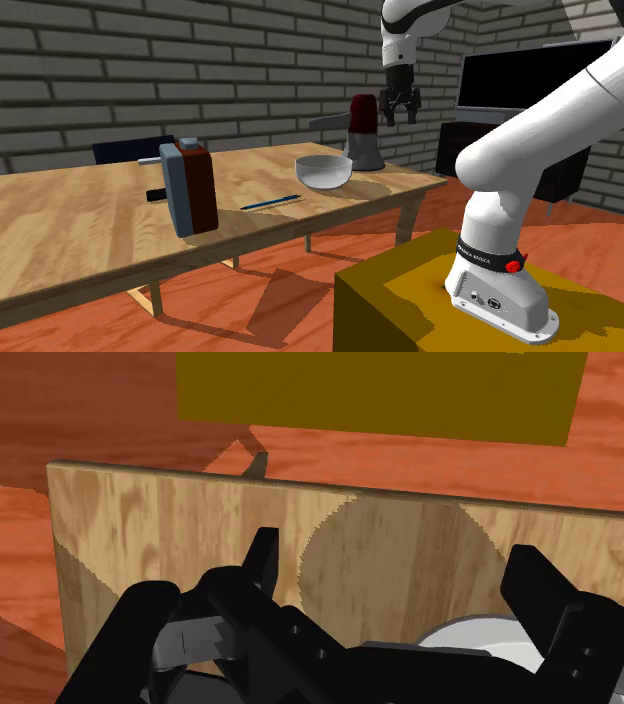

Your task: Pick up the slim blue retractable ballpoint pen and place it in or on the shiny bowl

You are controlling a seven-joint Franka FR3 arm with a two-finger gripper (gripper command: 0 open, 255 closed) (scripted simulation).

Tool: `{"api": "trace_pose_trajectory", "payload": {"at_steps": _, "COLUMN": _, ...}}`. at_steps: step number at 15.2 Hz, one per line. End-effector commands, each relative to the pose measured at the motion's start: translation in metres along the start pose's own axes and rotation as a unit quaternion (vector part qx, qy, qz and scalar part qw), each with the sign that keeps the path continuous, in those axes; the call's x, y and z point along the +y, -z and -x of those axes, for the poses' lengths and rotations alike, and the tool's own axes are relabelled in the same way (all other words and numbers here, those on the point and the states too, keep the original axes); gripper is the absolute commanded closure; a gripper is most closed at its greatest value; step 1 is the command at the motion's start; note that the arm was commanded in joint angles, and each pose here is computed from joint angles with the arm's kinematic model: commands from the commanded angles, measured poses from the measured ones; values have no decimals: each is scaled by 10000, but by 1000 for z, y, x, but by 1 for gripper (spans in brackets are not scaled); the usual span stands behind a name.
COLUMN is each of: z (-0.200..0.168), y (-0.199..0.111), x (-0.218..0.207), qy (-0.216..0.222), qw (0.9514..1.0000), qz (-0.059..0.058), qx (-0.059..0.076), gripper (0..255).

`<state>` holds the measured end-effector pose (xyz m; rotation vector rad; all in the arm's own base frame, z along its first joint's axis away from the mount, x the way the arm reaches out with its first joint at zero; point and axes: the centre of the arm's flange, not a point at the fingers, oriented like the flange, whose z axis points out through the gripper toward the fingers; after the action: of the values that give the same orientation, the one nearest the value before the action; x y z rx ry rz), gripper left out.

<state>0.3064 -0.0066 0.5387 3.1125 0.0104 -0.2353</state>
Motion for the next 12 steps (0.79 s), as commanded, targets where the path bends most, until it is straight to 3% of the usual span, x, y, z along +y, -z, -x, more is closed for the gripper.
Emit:
{"api": "trace_pose_trajectory", "payload": {"at_steps": 1, "z": 0, "y": 0, "x": 0, "qy": 0, "qw": 10000, "qz": 0, "qx": 0, "gripper": 0}}
{"api": "trace_pose_trajectory", "payload": {"at_steps": 6, "z": -51, "y": -19, "x": -30, "qy": 1047, "qw": 9944, "qz": 5, "qx": 128, "gripper": 0}}
{"api": "trace_pose_trajectory", "payload": {"at_steps": 9, "z": -79, "y": -31, "x": -53, "qy": 1670, "qw": 9857, "qz": 9, "qx": 204, "gripper": 0}}
{"api": "trace_pose_trajectory", "payload": {"at_steps": 12, "z": -103, "y": -41, "x": -80, "qy": 2286, "qw": 9731, "qz": 12, "qx": 279, "gripper": 0}}
